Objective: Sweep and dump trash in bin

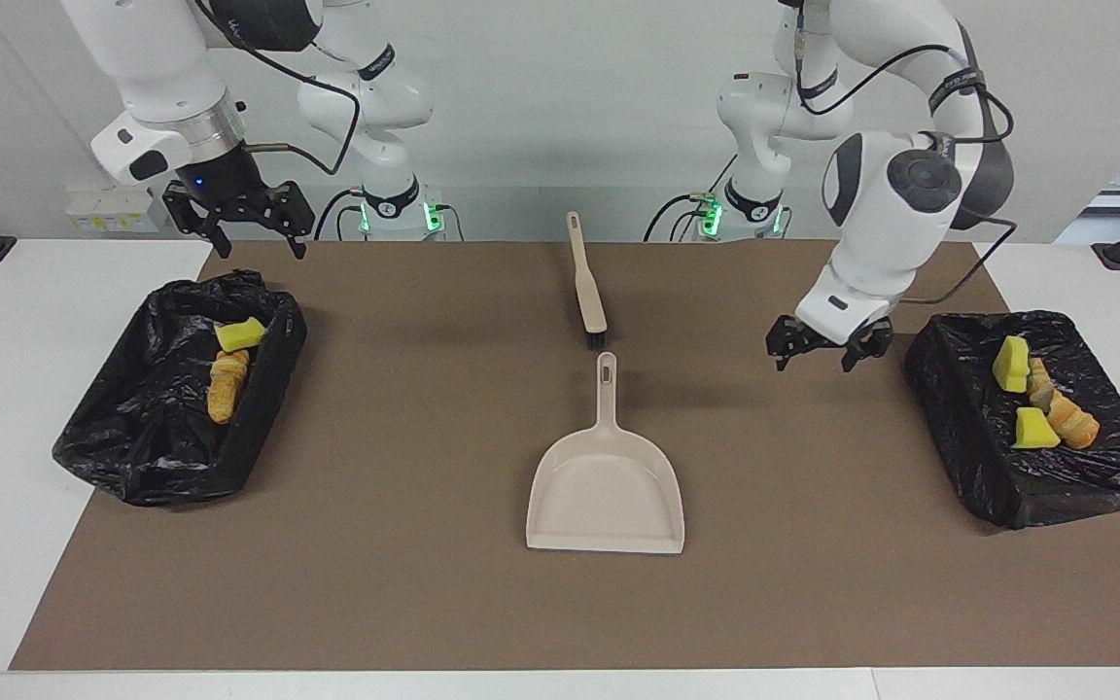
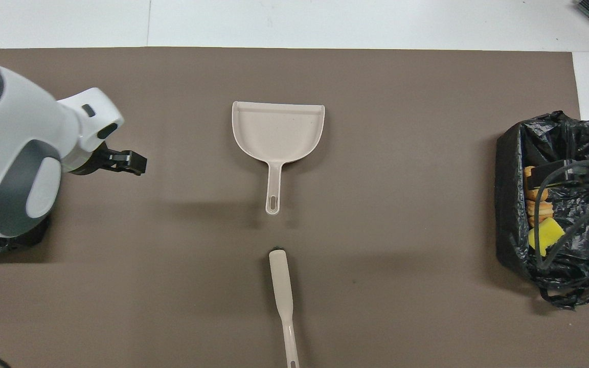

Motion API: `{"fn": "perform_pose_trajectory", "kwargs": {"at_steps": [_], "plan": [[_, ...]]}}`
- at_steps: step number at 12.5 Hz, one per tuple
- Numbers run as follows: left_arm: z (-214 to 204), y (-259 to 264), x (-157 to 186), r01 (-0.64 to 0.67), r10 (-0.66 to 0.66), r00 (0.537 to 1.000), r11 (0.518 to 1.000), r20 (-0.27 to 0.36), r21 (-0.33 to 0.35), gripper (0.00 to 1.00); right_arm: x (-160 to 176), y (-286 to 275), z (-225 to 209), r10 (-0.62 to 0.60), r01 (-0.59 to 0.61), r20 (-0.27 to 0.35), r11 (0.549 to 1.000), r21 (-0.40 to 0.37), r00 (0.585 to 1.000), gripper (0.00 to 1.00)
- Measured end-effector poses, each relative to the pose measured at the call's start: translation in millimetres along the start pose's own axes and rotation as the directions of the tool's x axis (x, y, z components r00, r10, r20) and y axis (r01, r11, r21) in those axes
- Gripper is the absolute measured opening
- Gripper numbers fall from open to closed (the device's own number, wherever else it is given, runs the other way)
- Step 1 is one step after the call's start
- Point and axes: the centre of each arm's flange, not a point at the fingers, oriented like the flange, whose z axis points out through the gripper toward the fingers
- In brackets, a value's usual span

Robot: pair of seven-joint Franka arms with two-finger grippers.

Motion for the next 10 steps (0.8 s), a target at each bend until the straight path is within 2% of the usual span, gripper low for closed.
{"fn": "perform_pose_trajectory", "kwargs": {"at_steps": [2,4,7,10], "plan": [[-35,-26,-25,-0.042,0.042,0.999,0.999,-0.018,-0.005,1.0,0,0,0,0.0,0.0,0.0,1.0,0.0,1.0,1.0],[-71,-36,-44,-0.074,0.074,0.997,0.997,-0.007,-0.01,1.0,0,0,0,0.0,0.0,0.0,1.0,0.0,1.0,1.0],[-132,-62,-55,-0.076,0.076,0.997,0.997,-0.028,-0.006,1.0,0,0,0,0.0,0.0,0.0,1.0,0.0,1.0,1.0],[-157,-76,-52,-0.061,0.061,0.998,0.998,-0.004,-0.009,1.0,0,0,0,0.0,0.0,0.0,1.0,0.0,1.0,1.0]]}}
